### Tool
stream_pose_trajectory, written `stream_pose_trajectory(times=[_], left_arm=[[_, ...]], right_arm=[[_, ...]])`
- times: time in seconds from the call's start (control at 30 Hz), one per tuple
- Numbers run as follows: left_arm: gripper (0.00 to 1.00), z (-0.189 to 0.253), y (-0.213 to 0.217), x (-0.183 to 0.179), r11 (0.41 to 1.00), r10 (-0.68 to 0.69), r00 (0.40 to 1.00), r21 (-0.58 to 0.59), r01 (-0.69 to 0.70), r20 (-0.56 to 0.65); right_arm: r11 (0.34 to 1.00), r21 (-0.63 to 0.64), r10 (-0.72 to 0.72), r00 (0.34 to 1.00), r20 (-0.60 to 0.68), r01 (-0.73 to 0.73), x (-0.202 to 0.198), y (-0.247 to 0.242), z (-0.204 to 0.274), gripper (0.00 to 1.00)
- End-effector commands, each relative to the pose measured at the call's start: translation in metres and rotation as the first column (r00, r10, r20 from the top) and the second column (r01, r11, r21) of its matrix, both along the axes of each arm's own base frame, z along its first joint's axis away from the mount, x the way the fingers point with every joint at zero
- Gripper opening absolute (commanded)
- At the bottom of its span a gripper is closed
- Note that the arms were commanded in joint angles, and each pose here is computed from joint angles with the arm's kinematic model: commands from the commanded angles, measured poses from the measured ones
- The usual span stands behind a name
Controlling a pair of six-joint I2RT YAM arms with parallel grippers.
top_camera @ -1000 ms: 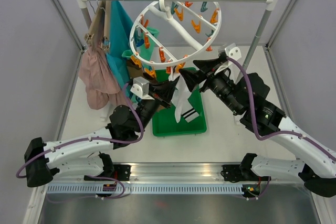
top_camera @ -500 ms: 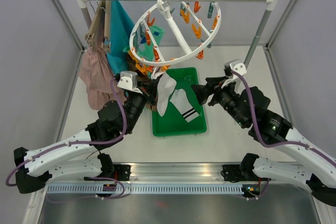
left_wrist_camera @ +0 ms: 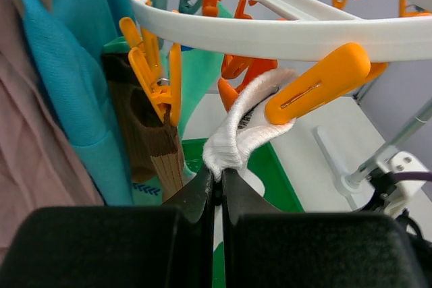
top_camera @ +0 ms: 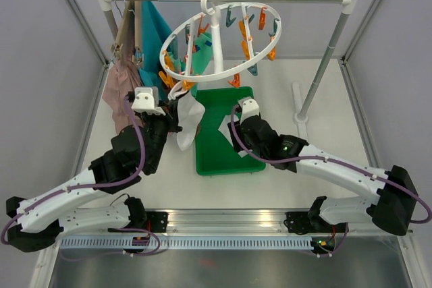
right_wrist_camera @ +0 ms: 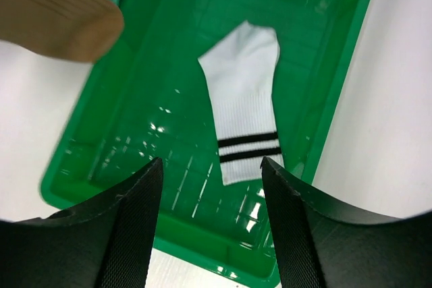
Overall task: Clip the socks to the hanger
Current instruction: Pick up the sock from the bin.
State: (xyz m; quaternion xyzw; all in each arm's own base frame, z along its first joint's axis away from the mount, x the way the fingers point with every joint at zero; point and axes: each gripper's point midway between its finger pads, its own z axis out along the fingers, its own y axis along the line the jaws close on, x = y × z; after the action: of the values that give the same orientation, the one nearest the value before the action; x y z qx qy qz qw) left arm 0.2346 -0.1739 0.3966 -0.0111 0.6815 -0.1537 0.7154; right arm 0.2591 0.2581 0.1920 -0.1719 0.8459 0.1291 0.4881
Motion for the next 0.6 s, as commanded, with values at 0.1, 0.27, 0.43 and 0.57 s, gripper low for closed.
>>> stream_pose_trajectory(times=[0.1, 0.27, 0.43, 0.57], left_arm=[[0.02, 0.018, 0.040, 0.001, 0.984, 0.166, 0.986, 0.064, -0.166, 0.006], [0.04, 0.022, 0.044, 0.004, 0.979, 0.179, 0.984, 0.095, -0.180, 0.010], [0.04, 0.012, 0.038, 0.011, 0.983, 0.158, 0.987, 0.096, -0.154, -0.029], [0.04, -0.008, 0.032, 0.016, 0.989, 0.115, 0.990, 0.102, -0.107, -0.082]], right_arm=[[0.998, -0.039, -0.046, 0.995, -0.094, 0.043, 0.007, 0.002, -0.052, 0.66], [0.996, -0.065, -0.066, 0.980, -0.190, 0.054, 0.010, -0.004, -0.097, 0.64], [0.994, -0.084, -0.082, 0.966, -0.244, 0.064, 0.014, -0.006, -0.126, 0.63], [0.994, -0.090, -0.080, 0.958, -0.277, 0.057, 0.014, -0.004, -0.142, 0.63]])
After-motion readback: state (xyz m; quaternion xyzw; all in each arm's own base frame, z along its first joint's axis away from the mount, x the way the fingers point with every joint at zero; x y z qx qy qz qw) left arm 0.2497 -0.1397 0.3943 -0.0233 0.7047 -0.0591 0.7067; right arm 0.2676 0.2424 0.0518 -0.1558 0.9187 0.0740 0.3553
